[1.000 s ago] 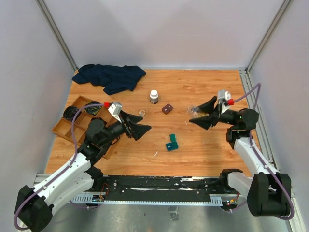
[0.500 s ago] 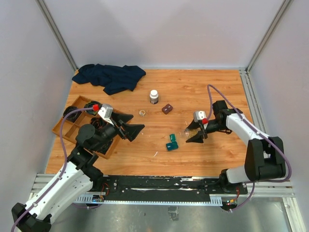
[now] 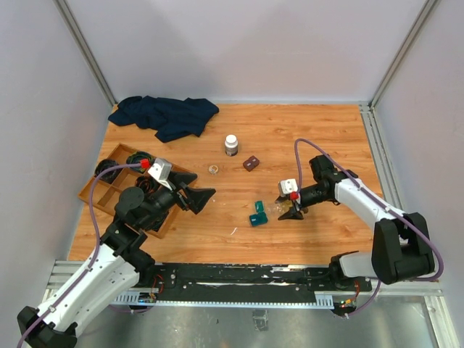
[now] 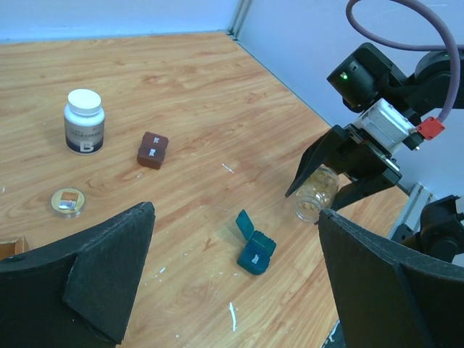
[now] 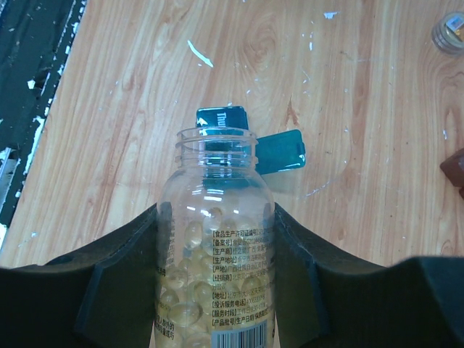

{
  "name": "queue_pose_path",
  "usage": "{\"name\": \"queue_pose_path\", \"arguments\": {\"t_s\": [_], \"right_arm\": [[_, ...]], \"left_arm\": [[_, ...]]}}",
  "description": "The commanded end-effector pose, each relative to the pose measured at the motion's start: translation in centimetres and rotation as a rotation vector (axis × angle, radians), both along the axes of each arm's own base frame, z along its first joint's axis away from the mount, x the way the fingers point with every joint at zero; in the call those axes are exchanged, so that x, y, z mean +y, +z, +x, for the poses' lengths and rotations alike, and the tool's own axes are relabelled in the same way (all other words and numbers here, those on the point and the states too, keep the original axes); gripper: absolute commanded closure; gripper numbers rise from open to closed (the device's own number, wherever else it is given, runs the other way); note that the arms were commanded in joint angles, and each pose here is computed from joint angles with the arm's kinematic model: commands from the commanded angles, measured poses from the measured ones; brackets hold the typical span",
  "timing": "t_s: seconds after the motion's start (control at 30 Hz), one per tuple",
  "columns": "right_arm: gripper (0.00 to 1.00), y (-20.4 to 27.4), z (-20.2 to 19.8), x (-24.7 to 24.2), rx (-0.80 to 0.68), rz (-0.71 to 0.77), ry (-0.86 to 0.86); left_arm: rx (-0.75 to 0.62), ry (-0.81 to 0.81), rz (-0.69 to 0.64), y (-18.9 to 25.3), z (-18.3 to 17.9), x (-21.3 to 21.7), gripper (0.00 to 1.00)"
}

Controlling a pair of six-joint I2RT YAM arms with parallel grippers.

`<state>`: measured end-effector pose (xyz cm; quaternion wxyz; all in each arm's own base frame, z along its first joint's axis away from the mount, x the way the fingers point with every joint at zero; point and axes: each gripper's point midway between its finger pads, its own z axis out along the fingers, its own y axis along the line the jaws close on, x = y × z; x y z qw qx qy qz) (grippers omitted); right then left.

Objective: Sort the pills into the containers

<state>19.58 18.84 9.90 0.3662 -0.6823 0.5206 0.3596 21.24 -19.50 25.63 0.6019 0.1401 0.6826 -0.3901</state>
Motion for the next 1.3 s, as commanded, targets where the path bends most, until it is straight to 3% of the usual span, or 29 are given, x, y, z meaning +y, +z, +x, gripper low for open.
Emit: {"name": "queue_pose_path", "arguments": {"t_s": [0.0,0.53,1.27], "right_arm": [[0.99,-0.5,0.5,0.1,-0.012,-0.043,-0.002],[0.99,-3.2,0.7,-0.1,-0.007,-0.201,0.011],[0.99,-4.8,1.1,0.6,0.003,-0.308,0.007]], "left_arm": [[-0.032,0.005,-0.007,0.3,-0.1,0.3,0.01],[-0.025,-0.016,-0.041,-0.2,-0.5,0.0,0.01],[-0.011,0.033,-0.029,-0.4,0.0,0.6,0.01]]}}
